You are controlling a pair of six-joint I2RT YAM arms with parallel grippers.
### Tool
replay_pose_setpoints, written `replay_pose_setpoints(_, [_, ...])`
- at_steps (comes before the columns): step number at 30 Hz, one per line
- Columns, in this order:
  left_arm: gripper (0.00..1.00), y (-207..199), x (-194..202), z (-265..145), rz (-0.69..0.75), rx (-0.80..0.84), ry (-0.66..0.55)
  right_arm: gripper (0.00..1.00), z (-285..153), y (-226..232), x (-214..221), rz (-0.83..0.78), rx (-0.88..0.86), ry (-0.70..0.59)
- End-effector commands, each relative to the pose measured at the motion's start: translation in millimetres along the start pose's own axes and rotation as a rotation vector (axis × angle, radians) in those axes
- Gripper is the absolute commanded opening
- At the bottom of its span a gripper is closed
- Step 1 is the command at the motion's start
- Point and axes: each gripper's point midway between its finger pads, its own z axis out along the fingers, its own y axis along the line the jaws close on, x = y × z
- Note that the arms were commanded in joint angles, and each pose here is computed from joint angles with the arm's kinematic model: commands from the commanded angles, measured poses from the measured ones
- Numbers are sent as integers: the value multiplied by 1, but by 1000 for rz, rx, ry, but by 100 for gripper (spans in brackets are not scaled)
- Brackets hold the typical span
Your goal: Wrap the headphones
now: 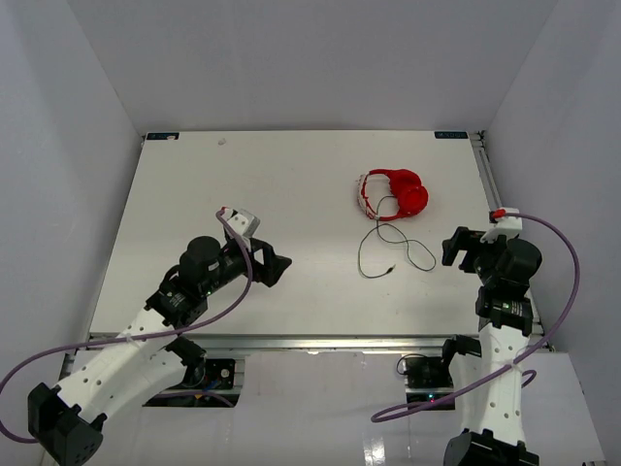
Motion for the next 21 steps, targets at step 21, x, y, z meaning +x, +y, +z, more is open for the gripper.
replay_pose_setpoints(21, [90,-18,-31,182,-327,-17,287,90,-2,88,19,-340,-748,36])
